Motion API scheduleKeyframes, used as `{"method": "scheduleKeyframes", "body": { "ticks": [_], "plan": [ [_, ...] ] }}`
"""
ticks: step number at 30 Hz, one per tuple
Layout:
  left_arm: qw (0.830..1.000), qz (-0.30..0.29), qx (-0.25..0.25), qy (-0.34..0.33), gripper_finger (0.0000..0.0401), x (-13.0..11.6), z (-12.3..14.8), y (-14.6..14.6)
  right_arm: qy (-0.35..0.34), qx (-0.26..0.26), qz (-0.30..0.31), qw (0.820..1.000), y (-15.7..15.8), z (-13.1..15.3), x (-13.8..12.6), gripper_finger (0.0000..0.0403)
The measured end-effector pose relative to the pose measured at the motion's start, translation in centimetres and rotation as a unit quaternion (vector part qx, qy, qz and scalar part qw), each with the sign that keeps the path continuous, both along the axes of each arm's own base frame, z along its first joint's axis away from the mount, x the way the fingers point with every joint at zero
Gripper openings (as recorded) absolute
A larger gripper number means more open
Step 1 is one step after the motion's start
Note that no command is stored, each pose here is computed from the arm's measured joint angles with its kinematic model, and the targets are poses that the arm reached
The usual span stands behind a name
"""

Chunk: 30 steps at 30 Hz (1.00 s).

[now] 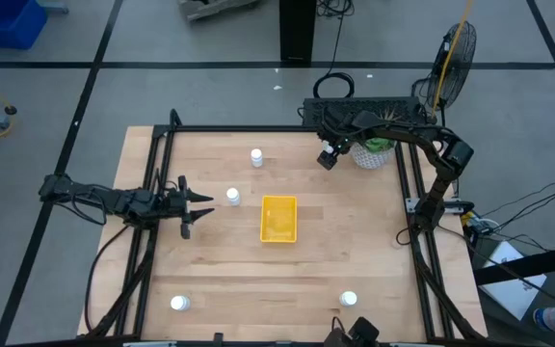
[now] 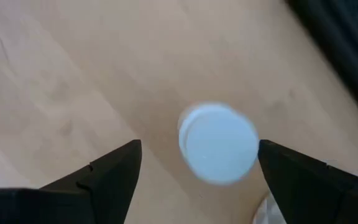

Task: Pick and place pill bottles into a basket
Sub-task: Put the white pill bottle into the yellow bin

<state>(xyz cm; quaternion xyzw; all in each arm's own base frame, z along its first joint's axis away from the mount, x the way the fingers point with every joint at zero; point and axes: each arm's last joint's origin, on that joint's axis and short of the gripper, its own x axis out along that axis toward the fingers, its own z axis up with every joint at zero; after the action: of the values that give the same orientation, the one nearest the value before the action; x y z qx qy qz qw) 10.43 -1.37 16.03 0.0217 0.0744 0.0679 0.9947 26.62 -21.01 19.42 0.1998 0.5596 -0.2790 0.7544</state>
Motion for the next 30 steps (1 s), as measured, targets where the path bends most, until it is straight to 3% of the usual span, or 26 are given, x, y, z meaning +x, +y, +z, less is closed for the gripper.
{"method": "scheduleKeyframes", "body": {
  "ticks": [18,23,30],
  "plan": [
    [1.000,0.000,-0.001,0.000,0.0152,0.00,0.00,0.00,0.010,-0.012,-0.004,1.000,-0.12,0.03,-0.08,0.0310],
    [1.000,0.000,-0.001,0.000,0.0152,0.00,0.00,0.00,0.018,-0.021,-0.009,1.000,-0.18,-0.18,-0.31,0.0275],
    [1.000,0.000,-0.001,0.000,0.0152,0.00,0.00,0.00,0.016,-0.026,-0.007,1.000,-0.16,-0.69,-0.47,0.0193]
  ]
}}
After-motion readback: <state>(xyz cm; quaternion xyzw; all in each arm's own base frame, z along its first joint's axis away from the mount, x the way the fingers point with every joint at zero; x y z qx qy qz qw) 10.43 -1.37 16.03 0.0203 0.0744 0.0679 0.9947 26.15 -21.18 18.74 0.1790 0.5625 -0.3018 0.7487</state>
